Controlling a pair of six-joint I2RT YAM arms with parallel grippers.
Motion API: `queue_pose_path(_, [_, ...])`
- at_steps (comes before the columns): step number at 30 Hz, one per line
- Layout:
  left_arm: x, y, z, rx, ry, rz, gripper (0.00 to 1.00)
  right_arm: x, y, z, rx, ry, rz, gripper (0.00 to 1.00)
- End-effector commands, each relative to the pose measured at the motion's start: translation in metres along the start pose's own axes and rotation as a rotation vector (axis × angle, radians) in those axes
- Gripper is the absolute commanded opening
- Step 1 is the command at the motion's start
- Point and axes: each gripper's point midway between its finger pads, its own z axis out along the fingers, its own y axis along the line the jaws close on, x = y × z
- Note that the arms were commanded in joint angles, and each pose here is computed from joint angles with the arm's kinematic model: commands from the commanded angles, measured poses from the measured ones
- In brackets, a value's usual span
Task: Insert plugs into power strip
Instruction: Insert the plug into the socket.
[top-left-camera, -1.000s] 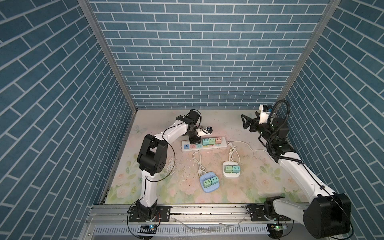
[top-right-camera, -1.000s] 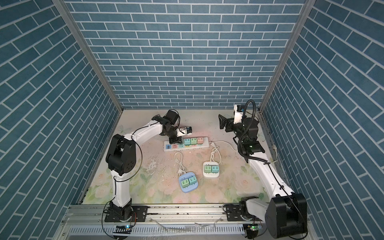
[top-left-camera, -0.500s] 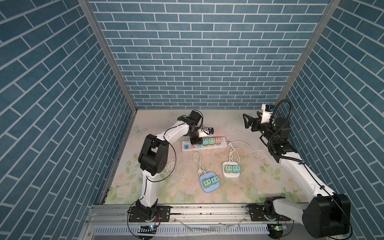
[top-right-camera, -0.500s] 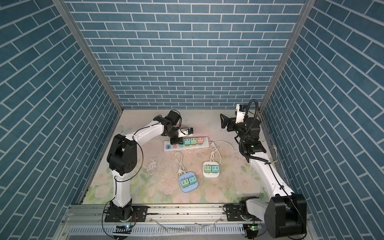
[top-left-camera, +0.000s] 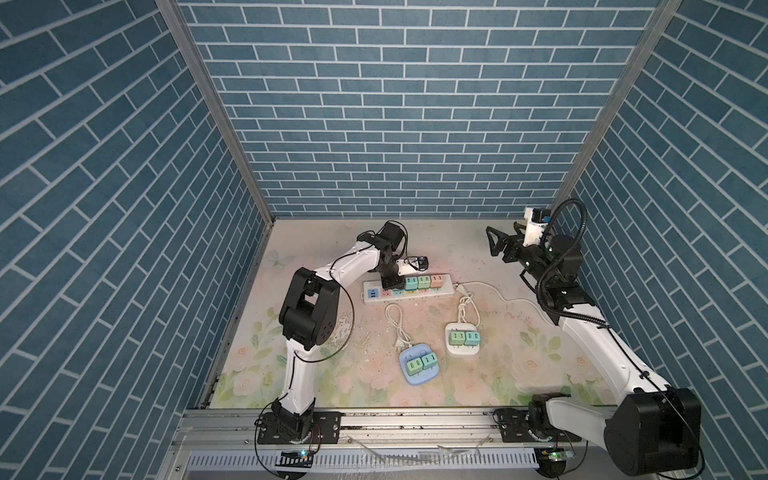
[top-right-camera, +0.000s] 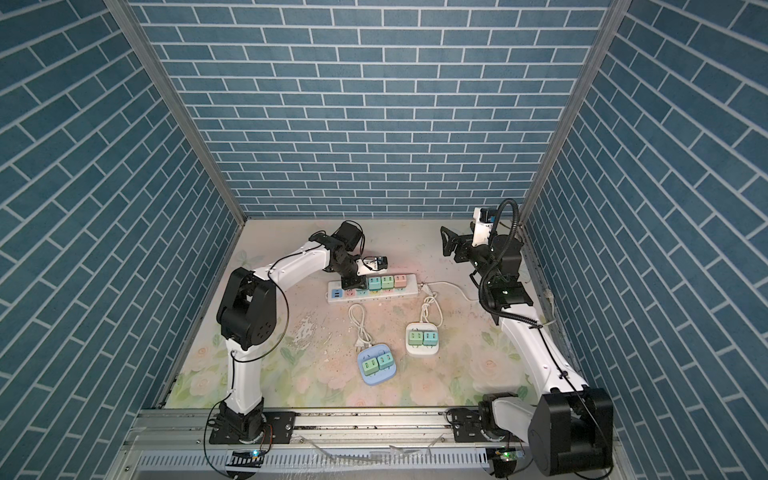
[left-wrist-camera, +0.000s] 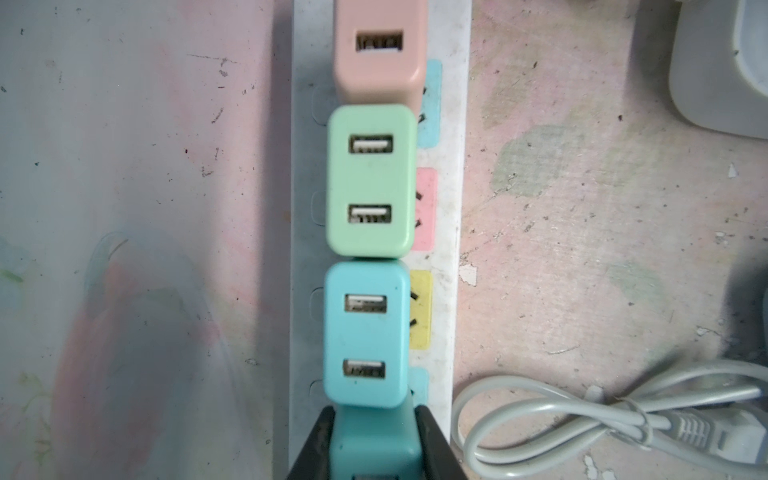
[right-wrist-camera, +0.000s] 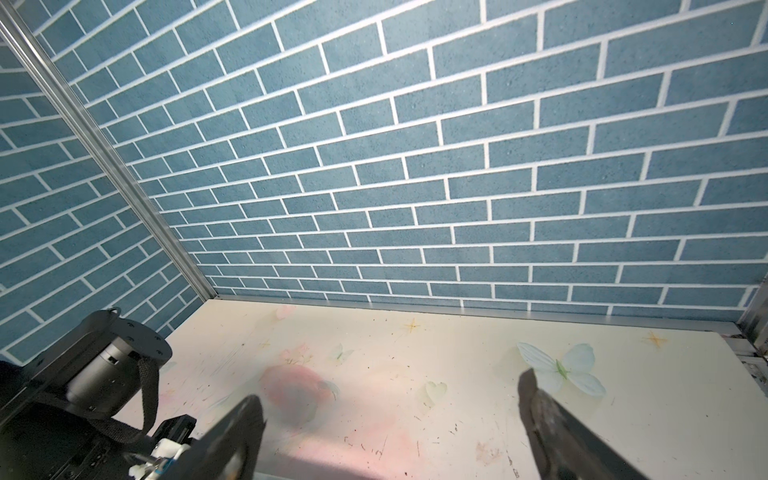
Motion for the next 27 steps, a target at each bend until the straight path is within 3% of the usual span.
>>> queue_pose_path(1, [0.017, -0.011, 0.024, 0.06, 0.069, 0.001, 0.0, -0.013, 0.003, -0.004, -0.019, -0.043, 0.013, 0.97])
queue_pose_path(27, [0.043, -0.026, 0.055, 0.115, 0.128, 0.039, 0.0, -0.014, -0.005, -0.005, -0.011, -0.047, 0.032, 0.98])
